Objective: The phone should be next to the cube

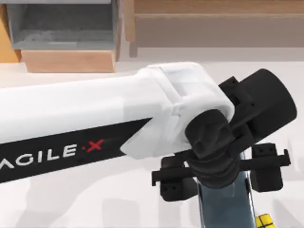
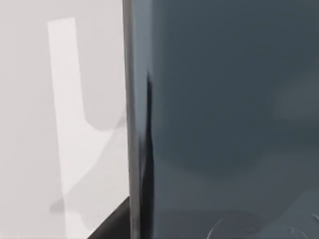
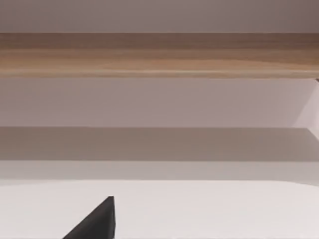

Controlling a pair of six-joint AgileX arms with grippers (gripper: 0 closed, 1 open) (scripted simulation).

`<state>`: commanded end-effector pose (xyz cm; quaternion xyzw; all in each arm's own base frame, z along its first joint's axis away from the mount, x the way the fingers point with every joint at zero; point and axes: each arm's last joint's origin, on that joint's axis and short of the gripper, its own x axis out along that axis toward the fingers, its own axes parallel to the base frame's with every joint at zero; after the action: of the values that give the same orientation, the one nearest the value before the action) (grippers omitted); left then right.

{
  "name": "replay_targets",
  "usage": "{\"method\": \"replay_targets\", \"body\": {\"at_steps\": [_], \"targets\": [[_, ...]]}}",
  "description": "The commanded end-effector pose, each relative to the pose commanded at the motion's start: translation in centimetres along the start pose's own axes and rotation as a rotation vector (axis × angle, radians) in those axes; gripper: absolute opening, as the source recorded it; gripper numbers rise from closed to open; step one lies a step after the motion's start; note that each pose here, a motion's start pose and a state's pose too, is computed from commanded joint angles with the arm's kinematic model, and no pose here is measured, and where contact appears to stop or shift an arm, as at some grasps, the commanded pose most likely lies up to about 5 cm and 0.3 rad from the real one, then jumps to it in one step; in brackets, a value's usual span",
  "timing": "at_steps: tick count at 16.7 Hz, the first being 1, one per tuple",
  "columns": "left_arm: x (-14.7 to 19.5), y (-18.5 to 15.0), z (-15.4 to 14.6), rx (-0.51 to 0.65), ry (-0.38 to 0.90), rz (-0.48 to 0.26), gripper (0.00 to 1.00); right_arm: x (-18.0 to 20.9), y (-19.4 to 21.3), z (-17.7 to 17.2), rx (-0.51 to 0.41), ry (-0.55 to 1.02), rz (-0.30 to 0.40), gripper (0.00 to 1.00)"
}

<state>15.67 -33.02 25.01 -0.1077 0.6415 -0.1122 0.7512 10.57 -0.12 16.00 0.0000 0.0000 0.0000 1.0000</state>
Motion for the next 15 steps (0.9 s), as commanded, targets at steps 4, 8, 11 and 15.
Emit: {"method": "replay_targets", "body": {"at_steps": [4, 8, 11, 15], "targets": [[-1.5, -0.7, 0.4, -0.001, -0.030, -0.076, 0.00, 0.0, 0.0, 0.0, 0.000, 0.000, 0.000, 1.00], [-2.4, -1.0, 0.6, -0.001, -0.046, -0.126, 0.00, 0.0, 0.0, 0.0, 0.000, 0.000, 0.000, 1.00], [-2.2, -1.0, 0.4, -0.001, -0.046, -0.134, 0.00, 0.0, 0.0, 0.0, 0.000, 0.000, 0.000, 1.00], [-1.0, -0.4, 0.0, 0.002, -0.032, -0.108, 0.00, 0.0, 0.0, 0.0, 0.000, 0.000, 0.000, 1.00]]}}
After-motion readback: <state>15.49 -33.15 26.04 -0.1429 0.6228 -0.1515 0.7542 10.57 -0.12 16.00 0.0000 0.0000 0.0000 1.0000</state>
